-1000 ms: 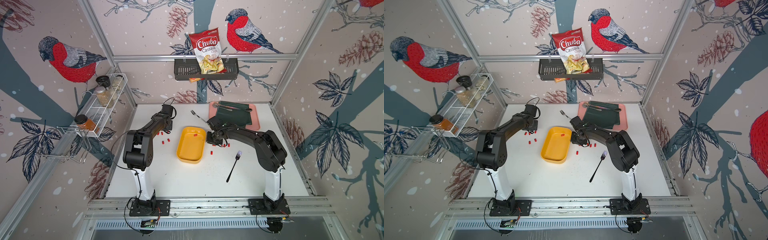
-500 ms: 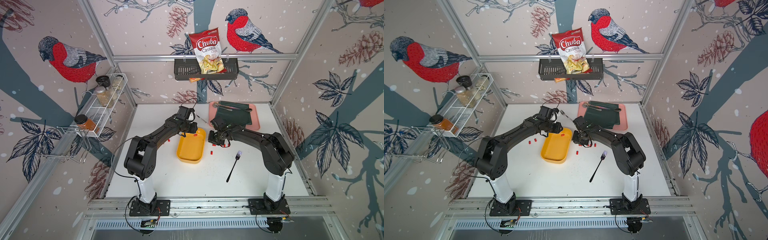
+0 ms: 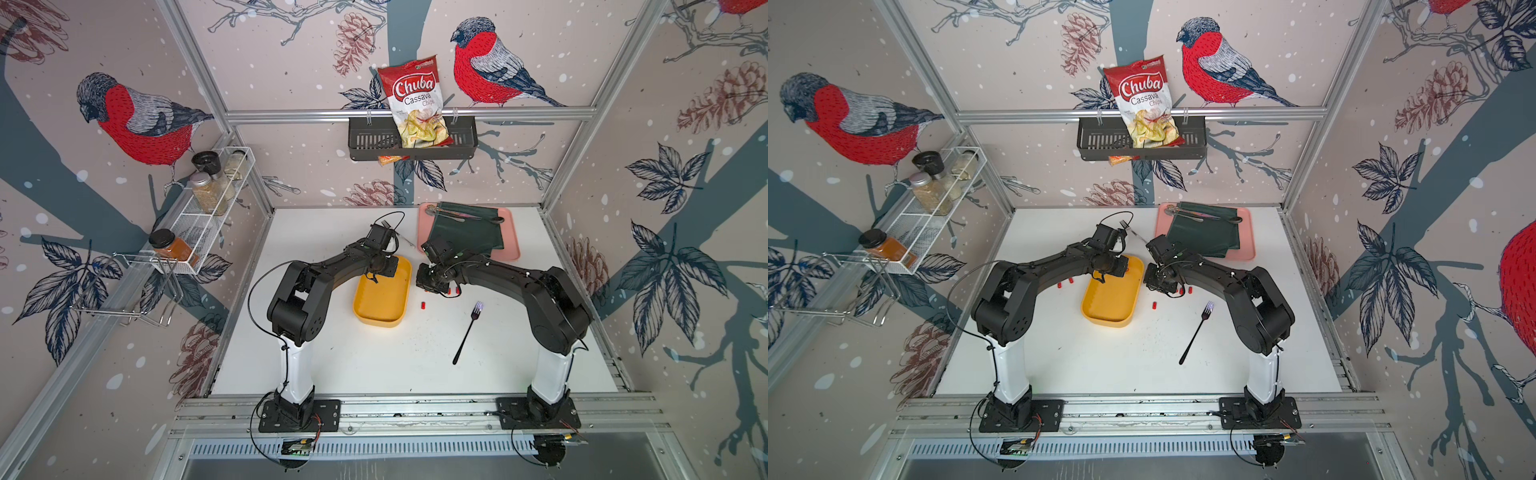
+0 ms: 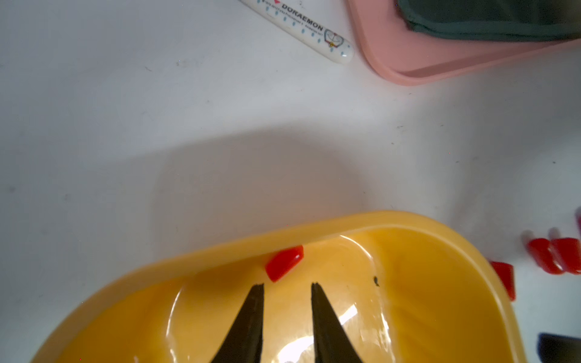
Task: Take the screw protection sleeves out of the storage box
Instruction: Pick up the screw protection sleeve from the storage box.
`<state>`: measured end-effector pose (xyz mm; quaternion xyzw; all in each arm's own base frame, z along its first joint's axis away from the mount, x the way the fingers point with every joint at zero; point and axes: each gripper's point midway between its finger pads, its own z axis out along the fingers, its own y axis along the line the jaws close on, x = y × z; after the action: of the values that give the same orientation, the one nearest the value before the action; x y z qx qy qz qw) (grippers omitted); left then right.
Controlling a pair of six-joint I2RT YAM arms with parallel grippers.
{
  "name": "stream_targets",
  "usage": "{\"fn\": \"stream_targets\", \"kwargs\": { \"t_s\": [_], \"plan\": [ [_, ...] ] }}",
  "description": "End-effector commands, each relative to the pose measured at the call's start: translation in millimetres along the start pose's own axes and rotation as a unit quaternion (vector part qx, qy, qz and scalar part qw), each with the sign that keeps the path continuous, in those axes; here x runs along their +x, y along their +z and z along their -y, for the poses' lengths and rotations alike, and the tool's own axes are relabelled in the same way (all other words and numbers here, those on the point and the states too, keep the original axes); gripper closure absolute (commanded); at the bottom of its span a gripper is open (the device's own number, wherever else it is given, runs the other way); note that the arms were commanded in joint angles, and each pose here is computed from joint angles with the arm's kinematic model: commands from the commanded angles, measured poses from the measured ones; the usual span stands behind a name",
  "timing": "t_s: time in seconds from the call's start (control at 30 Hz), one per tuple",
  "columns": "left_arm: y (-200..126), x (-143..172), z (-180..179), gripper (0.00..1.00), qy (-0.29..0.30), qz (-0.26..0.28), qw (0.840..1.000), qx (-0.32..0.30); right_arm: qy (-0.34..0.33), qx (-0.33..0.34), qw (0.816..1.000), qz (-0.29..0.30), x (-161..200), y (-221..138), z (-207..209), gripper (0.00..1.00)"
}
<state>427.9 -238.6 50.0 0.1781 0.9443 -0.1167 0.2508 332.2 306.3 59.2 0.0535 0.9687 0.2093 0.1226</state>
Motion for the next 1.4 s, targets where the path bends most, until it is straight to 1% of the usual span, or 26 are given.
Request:
{"fn": "stream_targets", "kwargs": {
  "t_s": [0.0, 0.17, 0.33, 0.6, 0.7, 0.8, 0.97, 1.07, 1.17, 1.2, 1.27, 1.33, 1.37],
  "plan": [
    [4.3, -9.2, -0.9, 0.71, 0.011, 0.019, 1.0, -0.011, 0.001, -0.001, 1.0, 0.003, -0.8, -0.9, -0.1, 0.71],
    [12.9, -9.0, -4.7, 0.72, 0.022, 0.016, 0.999, -0.026, 0.001, 0.0, 1.0, 0.0, -1.0, 1.2, -1.0, 0.71],
    [18.6, -10.5, -4.4, 0.72, 0.02, 0.014, 0.999, -0.024, 0.0, -0.001, 1.0, -0.002, -1.2, 2.9, -2.1, 0.71],
    [30.2, -0.4, -0.7, 0.75, 0.019, 0.0, 1.0, -0.02, -0.001, 0.003, 1.0, -0.005, 1.3, 3.5, 0.5, 0.71],
    [35.5, 3.4, -0.4, 0.8, 0.017, -0.007, 1.0, -0.019, -0.001, 0.005, 1.0, -0.005, 1.6, 3.5, 1.3, 0.71],
    [34.9, 3.4, -3.4, 0.91, 0.014, -0.007, 0.999, -0.029, -0.002, 0.005, 1.0, -0.004, 0.8, 3.2, 0.8, 0.71],
    [24.2, -6.7, -1.9, 1.0, 0.006, 0.005, 1.0, -0.029, -0.001, 0.005, 1.0, -0.002, -1.4, 3.6, -0.7, 0.71],
    [16.4, -11.8, -1.2, 1.0, -0.004, 0.007, 1.0, -0.03, -0.002, 0.004, 1.0, -0.001, -2.9, 4.1, -3.0, 0.71],
    [-0.3, -19.6, -5.0, 1.0, -0.025, 0.016, 0.999, -0.041, -0.004, 0.003, 1.0, 0.0, -4.5, 3.9, -5.9, 0.71],
    [-7.5, -22.4, -7.9, 1.0, -0.035, 0.019, 0.998, -0.042, -0.003, 0.003, 1.0, 0.0, -5.2, 4.1, -5.9, 0.71],
    [-26.4, -28.0, -19.7, 1.0, -0.075, 0.03, 0.996, -0.032, -0.005, 0.002, 1.0, 0.004, -6.9, 2.4, -8.4, 0.71],
    [-49.6, -32.7, -41.5, 1.0, -0.127, 0.046, 0.99, -0.03, -0.005, 0.002, 1.0, 0.004, -7.7, 1.5, -9.5, 0.71],
    [-63.0, -32.7, -58.0, 1.0, -0.157, 0.055, 0.985, -0.034, -0.006, 0.002, 1.0, 0.005, -8.4, 0.7, -9.9, 0.71]
  ]
}}
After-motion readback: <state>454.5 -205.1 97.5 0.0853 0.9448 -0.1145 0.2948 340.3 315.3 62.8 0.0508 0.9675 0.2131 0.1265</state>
